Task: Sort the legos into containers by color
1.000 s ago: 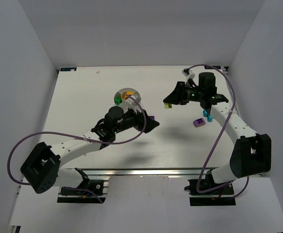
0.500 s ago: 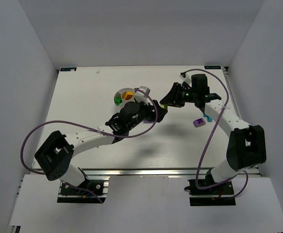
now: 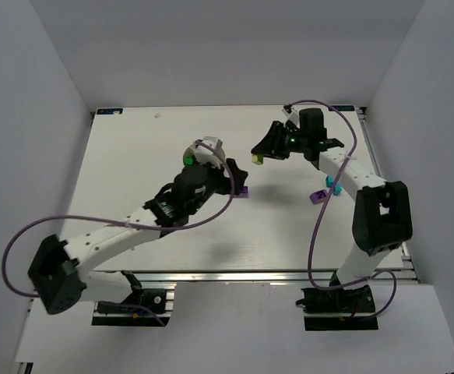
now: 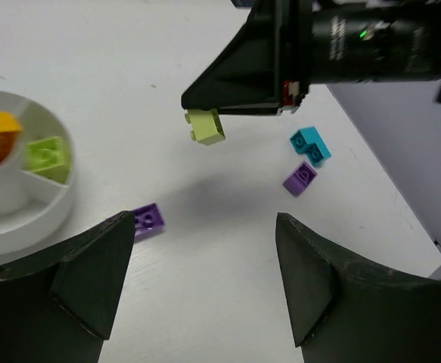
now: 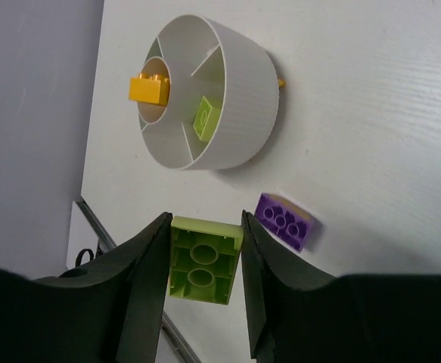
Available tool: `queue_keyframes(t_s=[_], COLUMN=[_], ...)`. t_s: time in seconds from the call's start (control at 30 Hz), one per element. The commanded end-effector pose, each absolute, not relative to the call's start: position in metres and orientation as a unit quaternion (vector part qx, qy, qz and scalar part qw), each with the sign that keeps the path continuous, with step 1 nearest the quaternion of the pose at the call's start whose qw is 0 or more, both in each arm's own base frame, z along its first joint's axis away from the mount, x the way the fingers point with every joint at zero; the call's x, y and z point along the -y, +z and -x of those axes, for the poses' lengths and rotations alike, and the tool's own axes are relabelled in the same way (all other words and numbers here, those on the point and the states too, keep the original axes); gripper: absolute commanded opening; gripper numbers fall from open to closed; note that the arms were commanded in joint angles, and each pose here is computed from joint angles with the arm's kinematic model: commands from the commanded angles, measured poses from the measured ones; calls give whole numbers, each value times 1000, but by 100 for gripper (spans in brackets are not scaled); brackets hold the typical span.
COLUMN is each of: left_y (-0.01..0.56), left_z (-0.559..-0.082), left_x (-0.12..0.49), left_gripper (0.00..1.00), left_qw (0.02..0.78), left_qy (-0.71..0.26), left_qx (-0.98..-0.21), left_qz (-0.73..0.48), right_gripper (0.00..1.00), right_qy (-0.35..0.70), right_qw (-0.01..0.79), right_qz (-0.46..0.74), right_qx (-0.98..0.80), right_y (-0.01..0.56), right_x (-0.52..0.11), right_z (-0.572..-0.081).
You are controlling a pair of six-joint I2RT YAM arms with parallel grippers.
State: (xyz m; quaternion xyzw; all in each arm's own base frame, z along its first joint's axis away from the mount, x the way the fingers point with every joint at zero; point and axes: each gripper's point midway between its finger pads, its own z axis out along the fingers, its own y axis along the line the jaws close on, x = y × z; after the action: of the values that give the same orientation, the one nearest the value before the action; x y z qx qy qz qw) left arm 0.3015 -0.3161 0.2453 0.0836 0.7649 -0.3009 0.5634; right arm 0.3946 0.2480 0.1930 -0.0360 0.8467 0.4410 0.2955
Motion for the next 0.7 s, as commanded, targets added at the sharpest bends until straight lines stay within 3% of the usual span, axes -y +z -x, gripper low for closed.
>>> queue_keyframes(t_s=[0.0, 0.27, 0.67], left_y=[262, 263, 228], left_z=[-289, -254, -240], left_x=[255, 153, 130], left_gripper=[84, 85, 86], left_qw=[588, 609, 603], left_qy=[-215, -88, -67], left_qx=[-776, -786, -793], left_qz=[-77, -52, -51], right_gripper=[0, 0, 0], right_qy=[451, 487, 515], right_qw=[331, 332, 326], right_qz=[70, 100, 101], right_qx=[-826, -802, -786], right_y=[203, 204, 190], right_x=[-270, -329, -384], right_z=[-419, -432, -441])
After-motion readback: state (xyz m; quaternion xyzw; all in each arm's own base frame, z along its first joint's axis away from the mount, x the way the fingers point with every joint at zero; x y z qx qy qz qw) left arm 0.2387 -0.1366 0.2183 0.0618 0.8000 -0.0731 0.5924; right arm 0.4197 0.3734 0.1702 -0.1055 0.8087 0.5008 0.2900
